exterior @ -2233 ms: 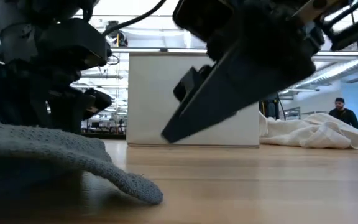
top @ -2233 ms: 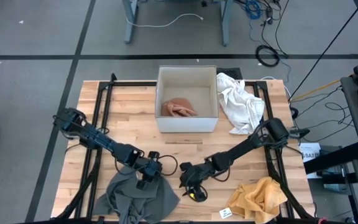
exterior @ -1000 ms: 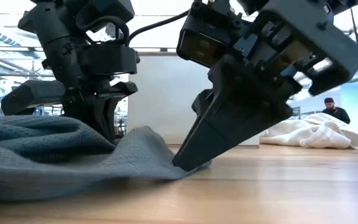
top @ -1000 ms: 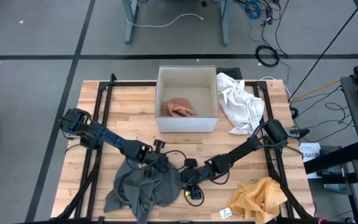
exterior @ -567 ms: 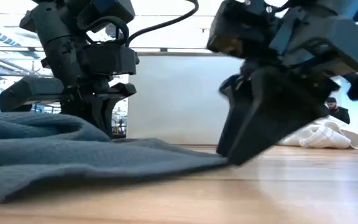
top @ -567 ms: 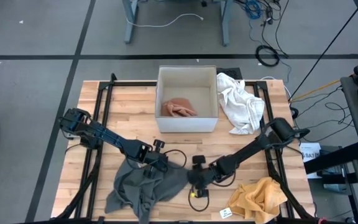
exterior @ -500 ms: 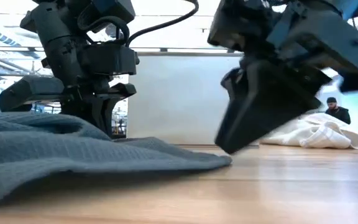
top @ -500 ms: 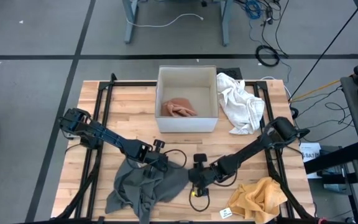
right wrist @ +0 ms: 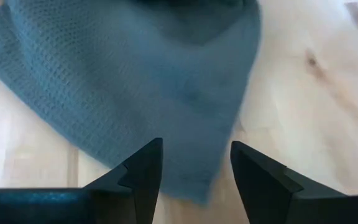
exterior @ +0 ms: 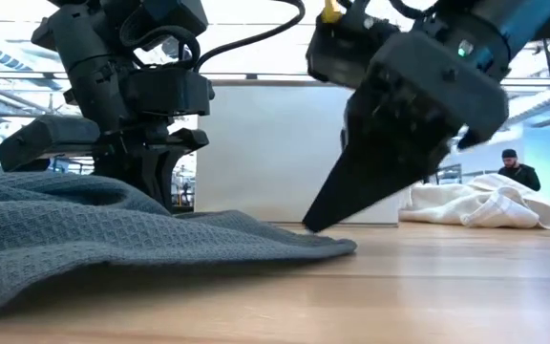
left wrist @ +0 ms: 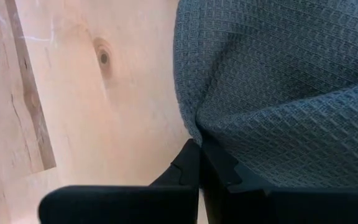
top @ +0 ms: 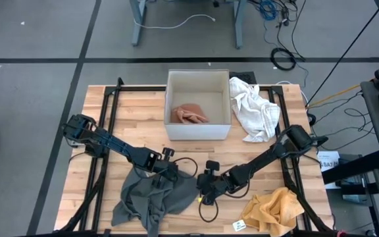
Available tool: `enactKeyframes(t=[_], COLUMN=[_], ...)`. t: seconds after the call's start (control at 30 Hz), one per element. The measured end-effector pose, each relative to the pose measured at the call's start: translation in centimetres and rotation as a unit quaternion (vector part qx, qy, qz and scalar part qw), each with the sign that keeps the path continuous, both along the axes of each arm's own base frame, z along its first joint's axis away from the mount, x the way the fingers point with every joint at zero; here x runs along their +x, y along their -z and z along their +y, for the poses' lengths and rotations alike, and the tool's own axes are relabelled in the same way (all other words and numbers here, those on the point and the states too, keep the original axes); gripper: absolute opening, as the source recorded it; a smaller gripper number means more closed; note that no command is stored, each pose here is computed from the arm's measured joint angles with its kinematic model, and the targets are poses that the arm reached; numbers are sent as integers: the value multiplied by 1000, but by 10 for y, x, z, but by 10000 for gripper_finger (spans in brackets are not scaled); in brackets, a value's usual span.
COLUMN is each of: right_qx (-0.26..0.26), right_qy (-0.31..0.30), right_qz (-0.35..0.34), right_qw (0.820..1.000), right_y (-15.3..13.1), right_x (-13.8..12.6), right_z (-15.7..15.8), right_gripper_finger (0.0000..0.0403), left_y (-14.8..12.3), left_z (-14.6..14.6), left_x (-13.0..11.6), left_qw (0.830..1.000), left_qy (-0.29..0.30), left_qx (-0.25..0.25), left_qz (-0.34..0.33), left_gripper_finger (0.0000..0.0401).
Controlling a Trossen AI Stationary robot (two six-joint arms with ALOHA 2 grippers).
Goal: Fold towel
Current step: Fold the gray towel
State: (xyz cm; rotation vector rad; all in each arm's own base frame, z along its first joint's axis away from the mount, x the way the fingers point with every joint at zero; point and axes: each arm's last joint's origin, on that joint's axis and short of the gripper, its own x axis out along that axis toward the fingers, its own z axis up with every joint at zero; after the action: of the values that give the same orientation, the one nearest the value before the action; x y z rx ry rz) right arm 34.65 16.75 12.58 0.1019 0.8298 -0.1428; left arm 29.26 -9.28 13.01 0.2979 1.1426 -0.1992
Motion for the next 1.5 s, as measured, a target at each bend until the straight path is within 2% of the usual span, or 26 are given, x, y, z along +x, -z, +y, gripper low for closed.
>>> enactKeyframes(t=[0.17, 0.33, 0.47, 0.67, 0.87, 1.07, 1.17, 1.27, 1.37, 1.5], right_qx=[-4, -37, -40, -56, -80, -137, -151, -162, -173, -196], right_qy=[8, 39, 34, -1, -24, 0, 8, 11, 9, 12], right_qz=[7, 13, 19, 35, 50, 45, 23, -11, -44, -97], right_qw=[1000, 998, 998, 998, 995, 990, 988, 987, 984, 976], right_y=[14, 15, 16, 17, 7, -42, -75, -111, -142, -179], right_x=[2, -1, -1, -3, -10, -32, -47, -66, -87, -114], right_z=[1, -3, -3, -2, -3, -13, -17, -23, -30, -41], right_gripper_finger=[178, 168, 121, 13, 4, 2, 2, 1, 1, 1], left_y=[0, 0, 0, 0, -1, -18, -38, -64, -96, -145], left_z=[0, -1, -2, -2, -2, -3, -5, -7, -10, -18], left_x=[1, 1, 1, 2, 2, 16, 28, 39, 48, 54], left_qw=[1000, 1000, 1000, 1000, 1000, 998, 994, 987, 972, 939], left_qy=[0, 2, 7, 8, 6, 8, 18, 19, 9, -10], left_qx=[-3, -7, -6, -6, 7, 53, 85, 138, 212, 318], left_qz=[-5, -6, -8, -9, -15, -44, -61, -80, -98, -131], left_gripper_finger=[1, 1, 1, 1, 1, 1, 1, 1, 1, 1])
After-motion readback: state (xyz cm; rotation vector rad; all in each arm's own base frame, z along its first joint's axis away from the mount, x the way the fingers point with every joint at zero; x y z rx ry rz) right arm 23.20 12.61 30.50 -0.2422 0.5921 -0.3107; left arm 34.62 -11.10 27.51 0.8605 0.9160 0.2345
